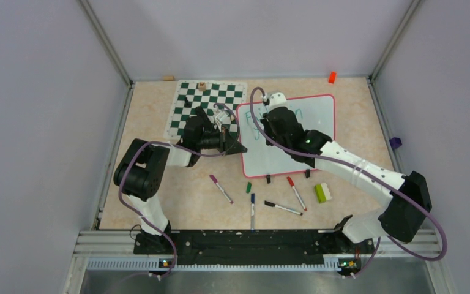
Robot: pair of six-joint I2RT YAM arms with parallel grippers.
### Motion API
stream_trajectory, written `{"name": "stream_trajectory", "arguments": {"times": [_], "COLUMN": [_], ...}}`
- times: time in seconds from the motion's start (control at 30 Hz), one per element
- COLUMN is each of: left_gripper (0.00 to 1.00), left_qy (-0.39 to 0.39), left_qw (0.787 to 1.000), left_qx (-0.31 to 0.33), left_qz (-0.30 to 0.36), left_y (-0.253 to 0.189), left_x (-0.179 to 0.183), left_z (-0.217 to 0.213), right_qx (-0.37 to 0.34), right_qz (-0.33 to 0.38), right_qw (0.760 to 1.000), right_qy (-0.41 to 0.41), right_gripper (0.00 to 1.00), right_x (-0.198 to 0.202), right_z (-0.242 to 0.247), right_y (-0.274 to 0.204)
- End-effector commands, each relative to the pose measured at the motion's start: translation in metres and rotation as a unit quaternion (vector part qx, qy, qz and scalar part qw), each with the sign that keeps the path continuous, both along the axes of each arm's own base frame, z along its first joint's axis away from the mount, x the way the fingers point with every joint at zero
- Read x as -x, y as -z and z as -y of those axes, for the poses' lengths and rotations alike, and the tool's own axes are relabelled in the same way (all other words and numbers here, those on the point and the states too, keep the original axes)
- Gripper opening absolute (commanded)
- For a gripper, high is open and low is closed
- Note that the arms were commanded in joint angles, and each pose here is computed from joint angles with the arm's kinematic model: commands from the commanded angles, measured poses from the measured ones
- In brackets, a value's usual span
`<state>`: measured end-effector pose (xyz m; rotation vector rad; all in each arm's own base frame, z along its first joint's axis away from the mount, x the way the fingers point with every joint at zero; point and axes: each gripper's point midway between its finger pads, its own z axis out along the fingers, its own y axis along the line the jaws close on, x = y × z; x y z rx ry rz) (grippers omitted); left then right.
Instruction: Write a sentence on the whiteboard
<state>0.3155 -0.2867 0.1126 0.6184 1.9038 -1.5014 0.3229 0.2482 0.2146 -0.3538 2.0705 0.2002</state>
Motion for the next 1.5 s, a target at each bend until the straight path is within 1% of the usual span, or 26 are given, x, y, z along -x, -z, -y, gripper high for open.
{"name": "stream_trajectory", "arguments": {"times": [0.0, 0.2, 0.33, 0.6, 0.77, 1.03, 1.47], "left_gripper": [0.00, 0.00, 0.00, 0.00, 0.00, 0.00, 0.00], "left_qy": [0.000, 0.002, 0.003, 0.005, 0.003, 0.003, 0.003], "left_qw": [0.999, 1.000, 1.000, 1.000, 0.999, 1.000, 1.000], "left_qx": [-0.001, 0.001, 0.003, 0.003, 0.001, 0.001, 0.003], "left_qz": [0.032, 0.029, 0.030, 0.025, 0.032, 0.029, 0.031], "left_y": [-0.013, -0.012, -0.014, -0.012, -0.015, -0.014, -0.016], "left_x": [-0.003, -0.003, -0.002, -0.003, -0.002, -0.002, -0.002], "left_z": [0.006, 0.007, 0.007, 0.008, 0.007, 0.007, 0.007], "right_qx": [-0.028, -0.040, -0.041, -0.027, -0.026, -0.034, -0.028], "right_qz": [0.026, 0.042, 0.053, 0.046, 0.048, 0.047, 0.054], "right_qw": [0.999, 0.998, 0.998, 0.998, 0.998, 0.998, 0.998], "right_qy": [-0.009, -0.011, 0.007, 0.027, 0.027, 0.008, 0.011], "right_gripper": [0.00, 0.00, 0.00, 0.00, 0.00, 0.00, 0.00], "right_x": [-0.007, 0.006, 0.009, 0.010, 0.011, 0.008, -0.003], "right_z": [-0.008, 0.005, 0.023, 0.040, 0.041, 0.029, 0.023], "right_y": [-0.022, -0.034, -0.037, -0.023, -0.022, -0.026, -0.027]}}
